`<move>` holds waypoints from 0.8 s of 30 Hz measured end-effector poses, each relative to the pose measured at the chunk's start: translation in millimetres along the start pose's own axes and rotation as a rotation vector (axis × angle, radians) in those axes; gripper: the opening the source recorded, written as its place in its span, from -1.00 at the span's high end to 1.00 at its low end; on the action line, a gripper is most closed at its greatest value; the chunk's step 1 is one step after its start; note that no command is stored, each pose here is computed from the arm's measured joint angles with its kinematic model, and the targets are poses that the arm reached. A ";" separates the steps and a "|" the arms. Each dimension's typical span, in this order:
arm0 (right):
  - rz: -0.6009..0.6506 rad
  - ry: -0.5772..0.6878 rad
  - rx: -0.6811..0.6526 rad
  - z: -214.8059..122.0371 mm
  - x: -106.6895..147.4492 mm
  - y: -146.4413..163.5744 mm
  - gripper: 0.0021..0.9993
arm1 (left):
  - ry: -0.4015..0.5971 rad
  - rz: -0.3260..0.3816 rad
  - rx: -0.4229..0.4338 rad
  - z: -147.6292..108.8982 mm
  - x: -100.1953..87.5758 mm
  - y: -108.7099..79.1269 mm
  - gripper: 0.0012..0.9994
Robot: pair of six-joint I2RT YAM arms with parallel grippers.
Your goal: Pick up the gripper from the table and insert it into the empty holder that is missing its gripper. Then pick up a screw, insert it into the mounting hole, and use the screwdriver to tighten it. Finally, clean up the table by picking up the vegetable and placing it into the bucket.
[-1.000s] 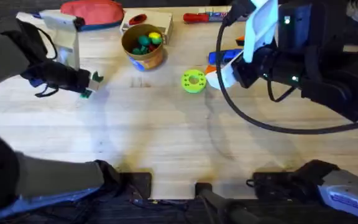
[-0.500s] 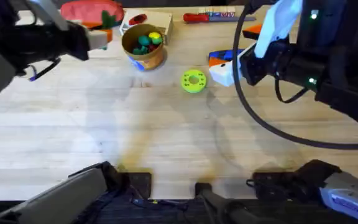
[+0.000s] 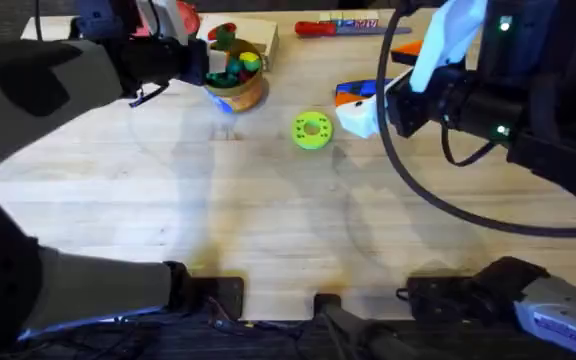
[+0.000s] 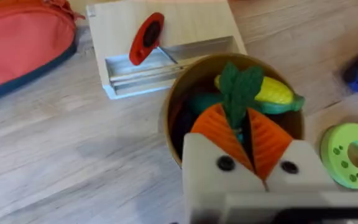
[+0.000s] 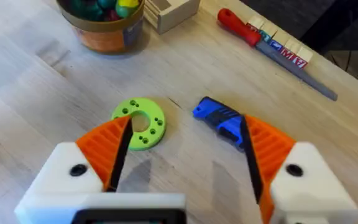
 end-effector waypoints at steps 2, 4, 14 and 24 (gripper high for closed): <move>0.000 0.000 0.000 0.0 0.1 0.0 -0.98 | 0.005 -0.017 -0.021 3.3 1.8 3.9 0.94; 0.000 0.000 0.000 0.1 0.1 0.0 -0.98 | 0.002 -0.025 -0.043 2.6 0.9 6.5 0.43; 0.104 0.073 -0.023 -16.3 15.0 5.5 -0.98 | -0.011 -0.028 -0.070 -19.7 -7.5 -0.7 -0.98; 0.206 0.043 -0.011 -127.1 -8.7 -3.6 -0.98 | -0.026 0.198 -0.020 -137.9 -3.1 -88.2 -0.98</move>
Point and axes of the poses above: each hand's point on the last joint's axis, 136 mm out from that joint toward the fingers, its own z axis out along the fingers, its own y axis along the line the jaws close on, x = y × z, the point moved 2 cm from there along -z, back along the fingers, and after that the axes turned 10 degrees about -z, right-handed, at the moved point
